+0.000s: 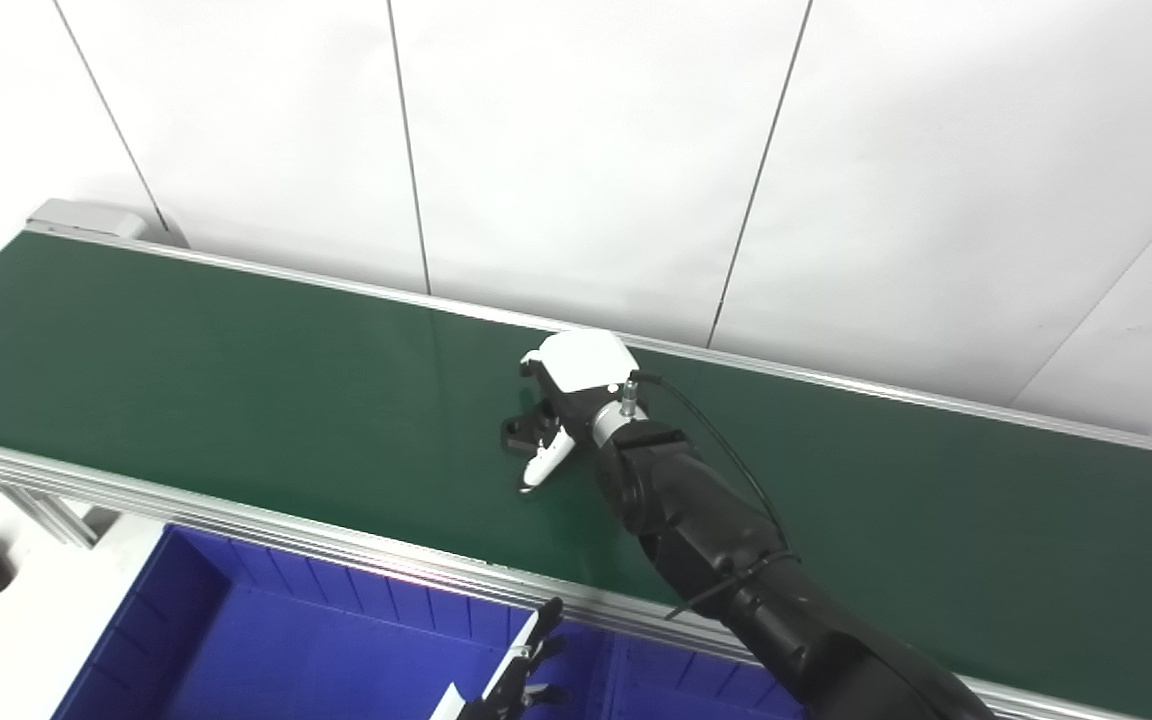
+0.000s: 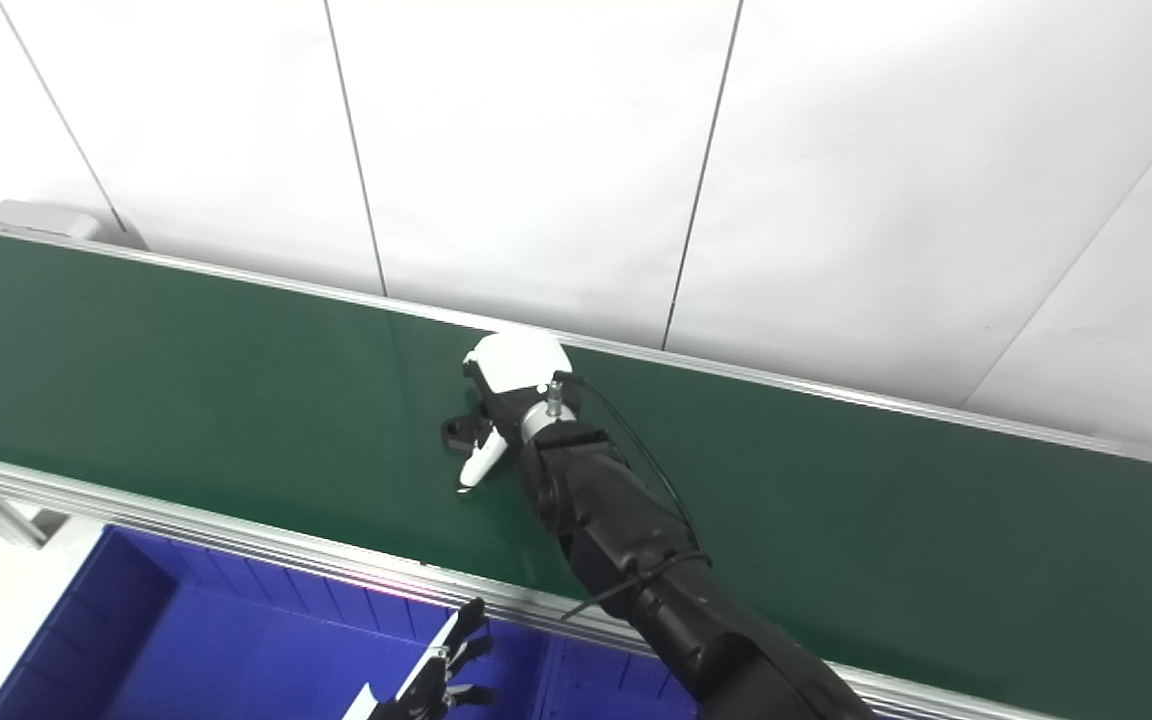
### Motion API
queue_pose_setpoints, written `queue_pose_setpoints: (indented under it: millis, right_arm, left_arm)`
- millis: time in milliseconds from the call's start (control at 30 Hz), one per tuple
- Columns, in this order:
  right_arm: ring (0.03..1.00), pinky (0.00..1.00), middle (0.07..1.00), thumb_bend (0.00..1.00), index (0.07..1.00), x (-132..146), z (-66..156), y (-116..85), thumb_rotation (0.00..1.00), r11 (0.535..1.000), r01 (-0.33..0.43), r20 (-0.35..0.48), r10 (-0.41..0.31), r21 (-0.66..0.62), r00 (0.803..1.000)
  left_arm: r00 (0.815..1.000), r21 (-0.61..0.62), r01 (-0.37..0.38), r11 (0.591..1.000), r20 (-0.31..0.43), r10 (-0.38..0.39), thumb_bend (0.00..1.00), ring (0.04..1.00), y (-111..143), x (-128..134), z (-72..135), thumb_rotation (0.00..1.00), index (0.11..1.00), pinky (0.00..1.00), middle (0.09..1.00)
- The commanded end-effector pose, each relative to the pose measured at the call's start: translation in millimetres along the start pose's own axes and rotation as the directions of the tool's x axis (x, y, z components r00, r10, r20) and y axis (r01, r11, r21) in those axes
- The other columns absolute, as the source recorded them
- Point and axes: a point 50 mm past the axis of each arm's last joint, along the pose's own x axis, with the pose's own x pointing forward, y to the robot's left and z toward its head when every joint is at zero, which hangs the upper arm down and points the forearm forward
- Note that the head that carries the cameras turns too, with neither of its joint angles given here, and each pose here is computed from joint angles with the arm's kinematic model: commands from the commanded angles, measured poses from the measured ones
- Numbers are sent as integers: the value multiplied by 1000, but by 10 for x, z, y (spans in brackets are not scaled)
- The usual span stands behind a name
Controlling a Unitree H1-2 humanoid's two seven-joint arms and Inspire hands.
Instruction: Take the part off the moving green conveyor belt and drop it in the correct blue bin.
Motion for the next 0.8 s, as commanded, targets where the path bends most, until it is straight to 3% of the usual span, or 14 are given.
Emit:
queue_pose_setpoints:
  millis: [0,67,100,133,200,333,633,767]
  right_arm:
    - [201,126,478,556,555,25,-49,-40,5,994,-73,-91,66,-76,994]
    - [153,87,472,538,509,23,-18,-45,1,982,-137,-121,121,-132,985]
    - [144,80,470,535,501,35,4,-42,0,958,-218,-159,190,-184,969]
    - [147,86,469,550,656,40,17,-43,0,937,-275,-189,236,-215,953]
    - [152,92,469,556,725,58,41,-46,0,862,-427,-277,355,-274,893]
    - [161,103,471,557,705,69,15,-51,0,795,-521,-358,410,-311,839]
    - [157,107,478,556,718,34,-30,-102,0,768,-570,-386,451,-290,804]
    - [156,106,476,557,720,12,-3,-113,0,762,-576,-388,455,-296,802]
  left_arm:
    - [999,-3,-1,1000,32,1,853,941,9,-8,97,872,1000,740,1000]
    - [1000,-6,3,1000,28,-3,856,942,14,-12,104,866,1000,723,1000]
    - [1000,-6,7,1000,23,-7,856,943,16,-14,108,865,1000,718,1000]
    - [1000,-6,10,1000,20,-9,863,947,19,-16,112,856,1000,719,1000]
    - [1000,-4,12,1000,14,-12,866,947,21,-20,117,849,1000,755,1000]
    - [1000,-7,28,1000,3,-28,860,963,21,-26,127,844,1000,792,1000]
    - [999,-6,33,999,-6,-33,865,953,39,-36,150,840,1000,806,1000]
    - [999,-6,35,999,-15,-35,857,947,41,-47,160,846,1000,817,1000]
